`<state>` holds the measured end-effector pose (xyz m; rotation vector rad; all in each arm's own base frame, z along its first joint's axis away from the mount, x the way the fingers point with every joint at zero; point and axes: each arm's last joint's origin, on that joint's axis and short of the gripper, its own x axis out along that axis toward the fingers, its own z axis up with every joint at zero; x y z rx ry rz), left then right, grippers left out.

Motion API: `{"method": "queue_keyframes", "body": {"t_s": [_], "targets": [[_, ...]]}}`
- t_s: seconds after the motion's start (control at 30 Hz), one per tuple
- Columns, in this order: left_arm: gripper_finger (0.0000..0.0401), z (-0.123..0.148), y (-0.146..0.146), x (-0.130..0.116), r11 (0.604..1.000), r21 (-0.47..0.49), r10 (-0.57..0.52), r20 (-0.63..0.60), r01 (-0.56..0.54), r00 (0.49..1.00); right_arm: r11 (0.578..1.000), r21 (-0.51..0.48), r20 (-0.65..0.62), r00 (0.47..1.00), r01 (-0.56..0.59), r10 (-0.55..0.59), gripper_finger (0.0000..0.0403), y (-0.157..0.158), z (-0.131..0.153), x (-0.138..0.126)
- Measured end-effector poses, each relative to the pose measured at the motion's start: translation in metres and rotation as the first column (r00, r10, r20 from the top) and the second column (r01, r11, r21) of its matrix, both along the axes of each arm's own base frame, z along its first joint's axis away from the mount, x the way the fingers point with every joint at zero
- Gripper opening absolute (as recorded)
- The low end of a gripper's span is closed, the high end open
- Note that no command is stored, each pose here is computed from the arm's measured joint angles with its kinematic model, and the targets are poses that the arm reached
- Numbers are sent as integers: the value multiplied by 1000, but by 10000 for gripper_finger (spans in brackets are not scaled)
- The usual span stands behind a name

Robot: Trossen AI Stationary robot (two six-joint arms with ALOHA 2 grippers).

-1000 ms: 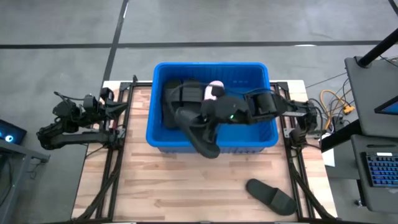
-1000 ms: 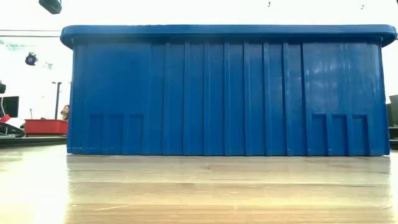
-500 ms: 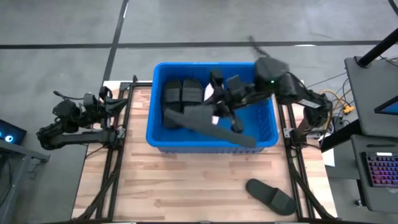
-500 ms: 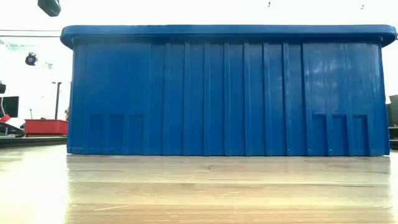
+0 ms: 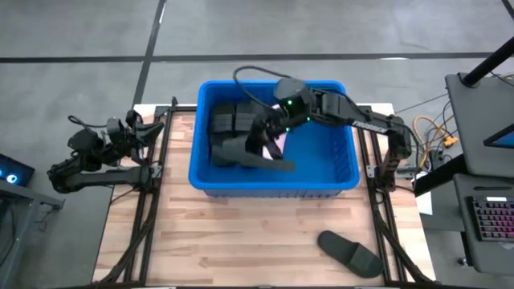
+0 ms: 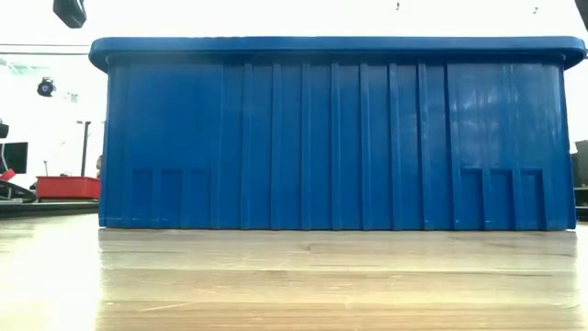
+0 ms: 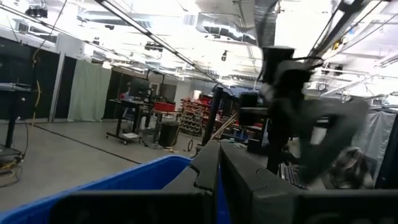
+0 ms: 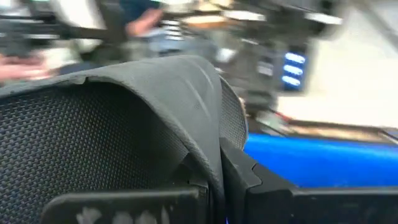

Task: Pick and place slides into bin
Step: Put the black slide into the blue bin

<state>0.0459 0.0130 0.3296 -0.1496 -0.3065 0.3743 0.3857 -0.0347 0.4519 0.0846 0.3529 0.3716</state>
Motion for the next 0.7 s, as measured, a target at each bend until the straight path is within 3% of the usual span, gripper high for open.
{"method": "queue_keyframes", "body": {"t_s": [0.1, 0.23, 0.4, 0.7], "targets": [[0, 0, 0, 0, 1000, -6, 18, 1, -18, 1000, 967, -38, -28, 967, 252, -253, 9, -15, 0, -12], [0, 0, 1, 0, 1000, -9, 26, 1, -26, 1000, 852, -100, 22, 858, 513, -514, 9, -19, 13, -42], [0, 0, 1, 0, 999, -13, 43, 1, -43, 999, 778, -124, 11, 785, 615, -619, 9, -16, 6, -86], [0, 0, 1, -1, 999, -15, 51, 1, -51, 999, 576, -198, 1, 588, 793, -809, 9, -11, -37, -165]]}}
